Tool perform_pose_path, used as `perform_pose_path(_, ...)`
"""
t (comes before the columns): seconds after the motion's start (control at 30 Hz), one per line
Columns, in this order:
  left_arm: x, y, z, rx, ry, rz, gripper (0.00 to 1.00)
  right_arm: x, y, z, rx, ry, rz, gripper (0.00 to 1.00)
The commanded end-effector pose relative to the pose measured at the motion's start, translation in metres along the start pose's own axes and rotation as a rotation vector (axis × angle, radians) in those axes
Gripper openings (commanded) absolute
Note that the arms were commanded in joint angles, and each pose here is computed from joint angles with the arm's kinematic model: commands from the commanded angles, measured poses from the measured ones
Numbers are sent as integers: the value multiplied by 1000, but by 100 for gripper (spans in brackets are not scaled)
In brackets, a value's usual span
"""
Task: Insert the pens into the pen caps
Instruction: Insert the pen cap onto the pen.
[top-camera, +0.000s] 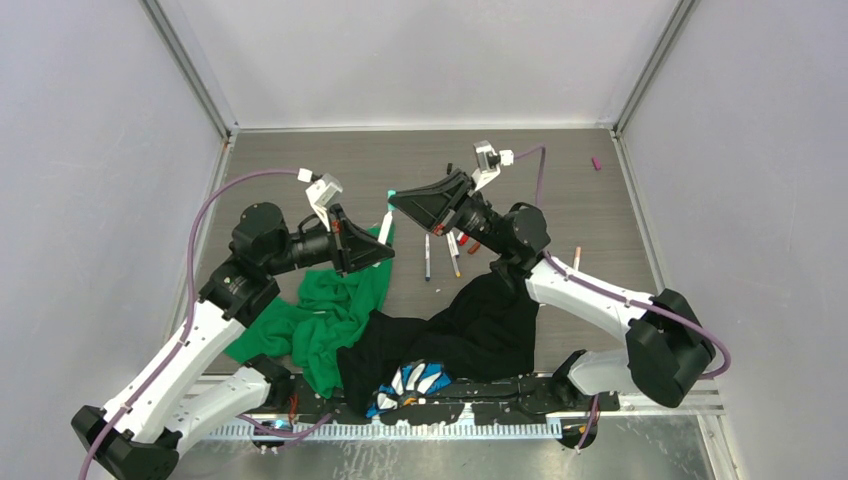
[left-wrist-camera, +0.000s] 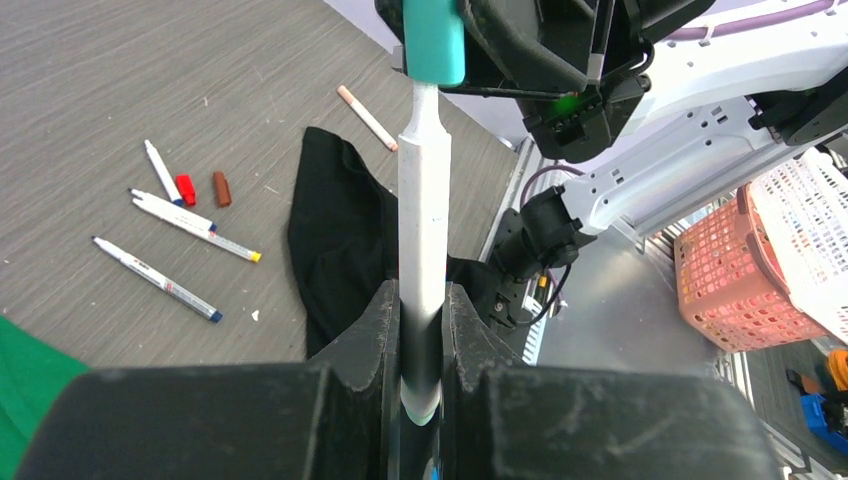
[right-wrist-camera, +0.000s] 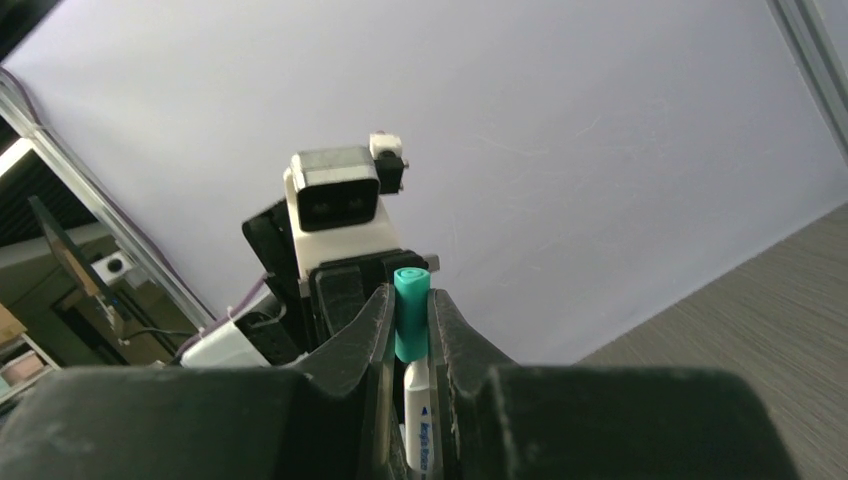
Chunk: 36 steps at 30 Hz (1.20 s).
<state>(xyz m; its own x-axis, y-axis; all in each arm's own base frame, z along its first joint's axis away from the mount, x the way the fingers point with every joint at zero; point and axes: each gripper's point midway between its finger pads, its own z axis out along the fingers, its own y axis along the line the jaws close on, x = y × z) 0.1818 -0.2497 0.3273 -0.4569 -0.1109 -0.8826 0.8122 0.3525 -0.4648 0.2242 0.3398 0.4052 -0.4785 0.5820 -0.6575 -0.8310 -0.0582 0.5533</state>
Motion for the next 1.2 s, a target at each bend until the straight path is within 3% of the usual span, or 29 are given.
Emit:
perform_pose_path(0.0, -22, -3, -2, -9, -85, 52, 0, 19, 10, -4, 8, 43, -35, 0)
perform_pose_path(0.4, -17, 43, 3, -218, -81, 23, 0, 57, -8, -18, 186, 73, 19, 0)
perform_pose_path(0.7, -14, 53, -5, -283, -73, 76, 0, 82, -22, -12, 274, 127, 67, 0)
perform_pose_path(1.17, -4, 33, -4, -209, -11, 146, 0, 78, 0, -7, 248, 181, 17, 4)
